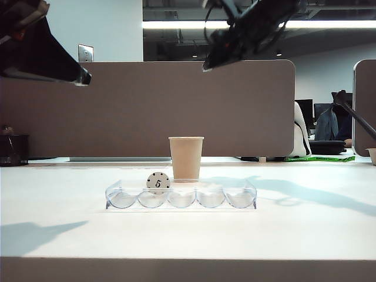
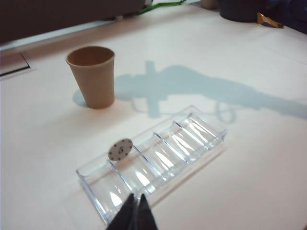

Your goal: Pick up the chip with the greater value and put it into the paper cup.

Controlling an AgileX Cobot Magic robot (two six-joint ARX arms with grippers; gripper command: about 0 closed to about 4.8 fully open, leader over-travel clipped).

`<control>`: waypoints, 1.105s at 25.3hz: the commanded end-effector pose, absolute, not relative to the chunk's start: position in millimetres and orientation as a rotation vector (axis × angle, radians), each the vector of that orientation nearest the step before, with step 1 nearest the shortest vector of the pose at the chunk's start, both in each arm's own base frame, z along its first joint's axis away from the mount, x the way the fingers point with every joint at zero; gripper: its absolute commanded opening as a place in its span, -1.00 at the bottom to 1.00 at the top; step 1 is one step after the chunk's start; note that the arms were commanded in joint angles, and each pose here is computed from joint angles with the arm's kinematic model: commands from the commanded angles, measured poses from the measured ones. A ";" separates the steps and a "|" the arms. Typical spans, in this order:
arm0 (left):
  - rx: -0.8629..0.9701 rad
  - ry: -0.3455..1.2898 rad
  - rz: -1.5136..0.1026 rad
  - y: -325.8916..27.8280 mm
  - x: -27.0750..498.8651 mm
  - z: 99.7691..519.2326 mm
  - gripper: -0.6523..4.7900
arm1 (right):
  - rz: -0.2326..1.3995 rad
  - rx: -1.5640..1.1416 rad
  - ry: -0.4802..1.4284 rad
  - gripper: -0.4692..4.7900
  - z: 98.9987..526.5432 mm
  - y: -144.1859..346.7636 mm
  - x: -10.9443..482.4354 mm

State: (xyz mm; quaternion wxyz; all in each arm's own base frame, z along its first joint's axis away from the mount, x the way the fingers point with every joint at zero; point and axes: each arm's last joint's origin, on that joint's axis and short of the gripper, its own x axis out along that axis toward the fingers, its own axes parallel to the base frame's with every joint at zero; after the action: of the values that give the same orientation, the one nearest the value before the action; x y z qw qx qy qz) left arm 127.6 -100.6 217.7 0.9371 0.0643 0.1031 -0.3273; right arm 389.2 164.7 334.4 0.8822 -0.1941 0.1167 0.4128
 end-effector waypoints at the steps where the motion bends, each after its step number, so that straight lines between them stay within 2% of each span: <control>1: 0.131 0.241 -0.675 -100.2 126.5 216.4 -0.78 | 0.847 -0.409 0.341 -0.84 355.2 153.2 362.1; 5: 0.146 0.269 -0.645 -96.2 122.9 215.1 -0.78 | 0.673 -0.487 0.479 -0.84 377.4 133.3 326.8; 7: 0.151 0.262 -0.594 -92.0 119.9 217.1 -0.78 | 0.637 -0.501 0.503 -0.84 385.8 126.4 313.4; 9: 0.151 0.230 -0.529 -83.8 113.2 222.5 -0.78 | 0.611 -0.470 0.475 -0.84 398.6 110.2 294.1; 14: 0.128 0.175 -0.498 -68.4 95.8 230.7 -0.78 | 0.518 -0.382 0.412 -0.84 401.0 80.6 261.7; 19: 0.087 0.124 -0.429 -47.0 71.3 233.4 -0.78 | 0.432 -0.329 0.356 -0.84 378.1 49.7 218.1; 25: 0.043 0.092 -0.430 -34.6 55.3 231.4 -0.78 | 0.378 -0.205 0.266 -0.84 343.1 23.1 184.6; 28: 0.047 0.101 -0.434 -34.1 54.3 230.4 -0.78 | 0.285 -0.148 0.191 -0.84 313.7 7.0 165.4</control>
State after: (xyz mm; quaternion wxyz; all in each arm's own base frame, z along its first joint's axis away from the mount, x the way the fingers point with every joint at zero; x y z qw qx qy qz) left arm 54.8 -34.2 229.6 0.9754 0.0252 0.0474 -0.2137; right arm 169.5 10.3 314.7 0.9759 -0.0866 0.1306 0.1521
